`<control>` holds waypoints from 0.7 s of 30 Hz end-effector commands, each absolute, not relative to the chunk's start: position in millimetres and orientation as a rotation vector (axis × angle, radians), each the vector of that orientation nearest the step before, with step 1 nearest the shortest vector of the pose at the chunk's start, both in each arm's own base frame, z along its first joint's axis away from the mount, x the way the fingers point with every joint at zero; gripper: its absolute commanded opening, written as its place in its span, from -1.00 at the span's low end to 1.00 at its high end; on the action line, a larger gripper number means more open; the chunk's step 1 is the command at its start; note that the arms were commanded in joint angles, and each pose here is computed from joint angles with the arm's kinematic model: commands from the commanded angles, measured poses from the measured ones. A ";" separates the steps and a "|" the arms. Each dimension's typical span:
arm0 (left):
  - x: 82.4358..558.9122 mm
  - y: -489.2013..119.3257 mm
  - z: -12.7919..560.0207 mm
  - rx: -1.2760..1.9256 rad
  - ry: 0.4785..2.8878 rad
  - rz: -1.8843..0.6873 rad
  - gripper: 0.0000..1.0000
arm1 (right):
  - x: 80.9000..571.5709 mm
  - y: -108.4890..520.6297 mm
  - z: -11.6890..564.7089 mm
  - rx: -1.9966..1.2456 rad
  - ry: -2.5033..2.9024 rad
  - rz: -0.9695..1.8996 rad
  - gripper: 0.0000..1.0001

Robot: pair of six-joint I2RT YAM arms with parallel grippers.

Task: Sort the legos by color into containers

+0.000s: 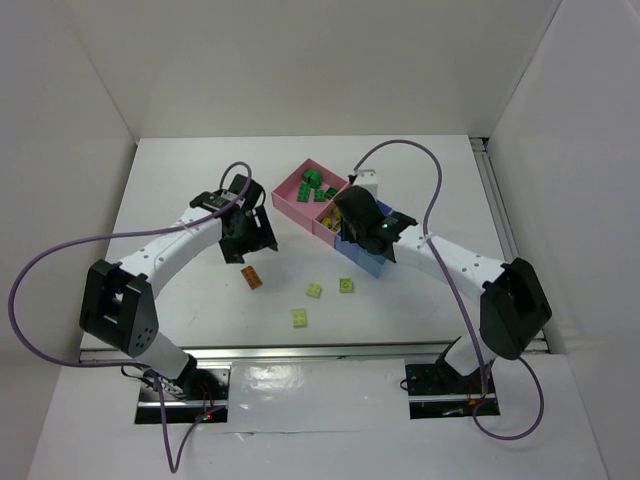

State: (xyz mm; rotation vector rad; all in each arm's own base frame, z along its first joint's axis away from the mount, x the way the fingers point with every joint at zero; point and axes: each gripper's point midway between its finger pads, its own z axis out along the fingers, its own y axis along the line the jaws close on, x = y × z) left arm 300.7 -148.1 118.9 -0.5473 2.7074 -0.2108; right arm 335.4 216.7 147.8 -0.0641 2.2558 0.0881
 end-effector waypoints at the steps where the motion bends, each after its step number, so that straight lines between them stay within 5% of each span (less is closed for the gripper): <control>1: 281.7 -149.5 112.5 -0.588 2.740 -0.255 0.74 | 364.5 207.2 151.5 0.040 2.210 0.055 -0.19; 3: 280.7 -149.1 111.9 -0.587 2.734 -0.259 0.74 | 377.9 201.0 150.8 0.080 2.198 0.057 -0.19; 8: 280.5 -141.6 112.9 -0.595 2.727 -0.202 0.81 | 395.6 206.1 145.9 0.088 2.221 0.082 0.57; 14: 284.4 -134.5 112.6 -0.613 2.715 -0.160 0.81 | 345.4 217.6 165.6 -0.014 2.185 0.109 0.60; 21: 297.9 -116.4 113.9 -0.669 2.694 -0.099 0.81 | 259.0 229.2 101.8 -0.053 2.415 0.212 0.57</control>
